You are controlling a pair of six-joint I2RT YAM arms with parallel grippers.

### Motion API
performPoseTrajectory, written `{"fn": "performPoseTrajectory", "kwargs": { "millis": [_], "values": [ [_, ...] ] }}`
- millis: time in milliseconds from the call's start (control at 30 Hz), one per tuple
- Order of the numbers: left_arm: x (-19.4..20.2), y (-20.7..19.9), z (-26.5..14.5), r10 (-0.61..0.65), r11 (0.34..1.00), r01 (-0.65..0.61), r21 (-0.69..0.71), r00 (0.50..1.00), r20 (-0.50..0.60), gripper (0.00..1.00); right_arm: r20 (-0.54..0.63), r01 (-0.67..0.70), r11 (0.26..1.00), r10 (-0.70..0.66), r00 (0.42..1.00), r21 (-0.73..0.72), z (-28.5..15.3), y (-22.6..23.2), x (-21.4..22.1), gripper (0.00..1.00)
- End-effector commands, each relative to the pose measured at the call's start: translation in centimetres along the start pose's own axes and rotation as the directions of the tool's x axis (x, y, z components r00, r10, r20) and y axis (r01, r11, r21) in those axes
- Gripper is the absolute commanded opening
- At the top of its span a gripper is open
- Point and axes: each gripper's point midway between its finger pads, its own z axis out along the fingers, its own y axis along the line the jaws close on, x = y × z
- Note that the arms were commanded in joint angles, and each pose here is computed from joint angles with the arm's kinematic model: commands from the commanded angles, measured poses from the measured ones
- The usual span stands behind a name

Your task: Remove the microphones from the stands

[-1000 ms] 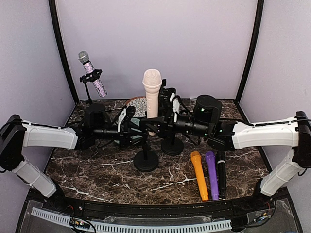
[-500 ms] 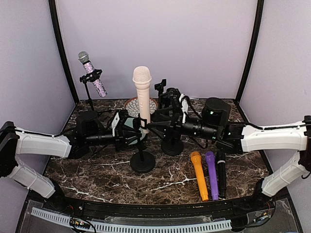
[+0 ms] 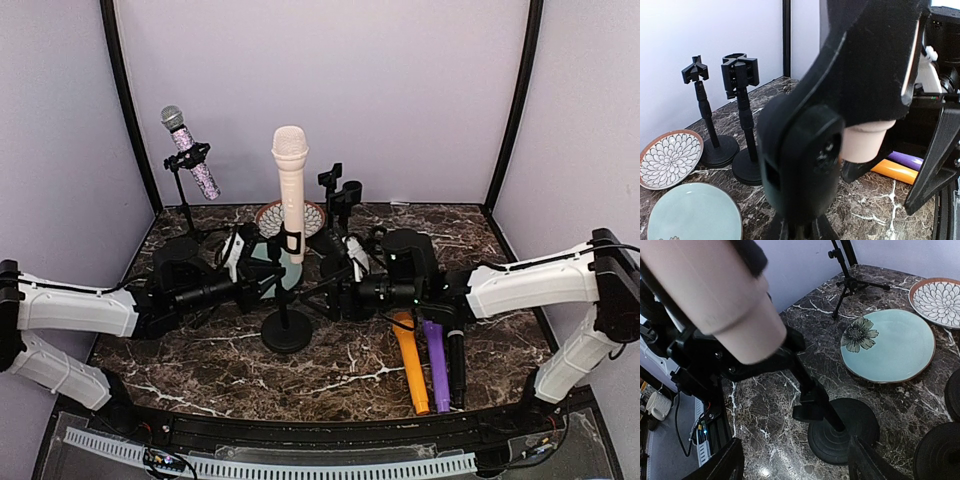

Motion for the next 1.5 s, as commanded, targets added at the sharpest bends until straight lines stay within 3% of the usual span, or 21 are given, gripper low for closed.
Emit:
{"fn": "performPoseTrajectory", "kwargs": {
  "millis": [0, 367, 567, 900, 1467],
  "values": [
    [-5.1, 0.1, -1.7, 0.001, 1.0, 0.002, -0.025, 0.992, 0.129, 0.0, -0.018, -0.055, 0.998, 0.055, 0.998, -0.007, 1.2, 0.3, -0.9, 0.71],
    [-7.0, -0.9, -4.2, 0.015, 1.0, -0.016, 0.001, 0.988, 0.152, 0.0, -0.047, -0.109, 0.99, 0.106, 0.993, -0.089, 4.2, 1.2, -1.3, 0.7],
    [-7.8, -1.1, -4.7, 0.02, 1.0, -0.022, 0.008, 0.984, 0.175, 0.0, -0.06, -0.123, 0.978, 0.115, 0.992, -0.168, 5.4, 2.4, -1.7, 0.64],
    [-8.0, -1.1, -4.8, 0.026, 1.0, -0.028, 0.007, 0.984, 0.177, 0.0, -0.091, -0.158, 0.957, 0.139, 0.986, -0.244, 6.9, 3.3, -1.7, 0.51],
    [-7.1, -0.4, -4.1, 0.04, 0.999, -0.036, -0.027, 0.987, 0.155, 0.0, -0.089, -0.149, 0.974, 0.135, 0.987, -0.17, 7.2, 2.0, -1.7, 0.17]
  ]
}}
